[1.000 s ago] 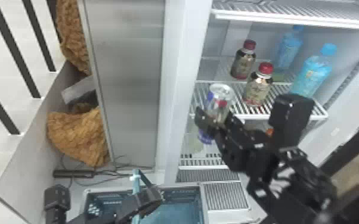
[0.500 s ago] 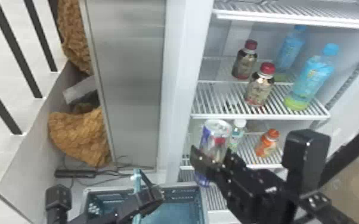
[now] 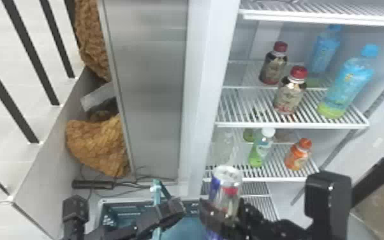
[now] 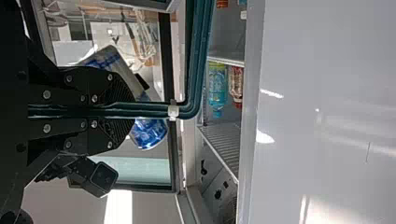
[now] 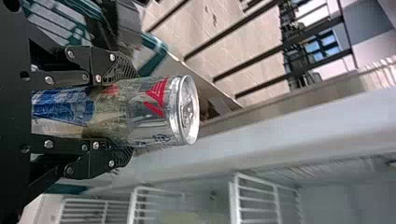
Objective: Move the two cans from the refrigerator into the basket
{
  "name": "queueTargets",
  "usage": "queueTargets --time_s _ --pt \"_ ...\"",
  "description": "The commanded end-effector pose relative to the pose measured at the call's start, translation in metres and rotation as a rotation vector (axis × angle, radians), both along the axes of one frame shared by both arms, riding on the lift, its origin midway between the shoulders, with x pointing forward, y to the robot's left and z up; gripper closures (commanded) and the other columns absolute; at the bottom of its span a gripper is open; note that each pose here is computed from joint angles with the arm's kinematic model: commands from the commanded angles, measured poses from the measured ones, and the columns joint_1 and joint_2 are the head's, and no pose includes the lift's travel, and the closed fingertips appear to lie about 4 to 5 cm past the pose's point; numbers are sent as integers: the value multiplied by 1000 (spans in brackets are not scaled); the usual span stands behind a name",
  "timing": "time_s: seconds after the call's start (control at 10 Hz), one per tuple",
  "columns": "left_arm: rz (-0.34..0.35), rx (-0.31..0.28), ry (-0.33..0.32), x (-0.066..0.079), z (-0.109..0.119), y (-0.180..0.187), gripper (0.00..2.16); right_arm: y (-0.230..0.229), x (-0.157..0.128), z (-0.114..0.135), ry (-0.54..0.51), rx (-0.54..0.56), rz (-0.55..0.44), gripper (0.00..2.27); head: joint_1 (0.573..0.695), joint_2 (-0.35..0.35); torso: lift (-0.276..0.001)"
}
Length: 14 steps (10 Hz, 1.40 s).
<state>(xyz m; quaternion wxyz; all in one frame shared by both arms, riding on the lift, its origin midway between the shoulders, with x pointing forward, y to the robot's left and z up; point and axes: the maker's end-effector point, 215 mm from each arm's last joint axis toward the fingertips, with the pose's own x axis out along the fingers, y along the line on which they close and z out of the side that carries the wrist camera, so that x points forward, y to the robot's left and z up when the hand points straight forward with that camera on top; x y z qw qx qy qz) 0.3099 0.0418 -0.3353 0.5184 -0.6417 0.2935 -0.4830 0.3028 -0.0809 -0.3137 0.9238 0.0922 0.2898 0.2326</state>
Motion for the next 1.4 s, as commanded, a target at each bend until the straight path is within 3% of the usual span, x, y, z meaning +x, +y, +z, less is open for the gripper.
queueTargets --time_s 0.0,0.5,0.8,0.9,1.1,1.3 --pt "1 -3 3 -1 0 0 1191 7 -14 -17 59 -3 38 1219 695 -80 -31" --pt "-1 -5 1 -1 1 -1 1191 32 -35 -71 206 28 149 1069 695 -39 -31" --pt "-5 -7 5 -3 0 -2 1191 35 -32 -70 198 31 166 217 695 -9 -31" --pt "-3 -7 5 -3 0 -1 1191 35 -32 -70 200 34 166 75 695 -10 -31" --pt "-5 -5 8 -4 -1 -2 1191 19 -11 -55 114 20 115 107 695 -11 -31" --pt "-7 -6 12 -5 -2 -2 1191 -26 11 -33 -11 -28 -2 105 695 -50 -31"
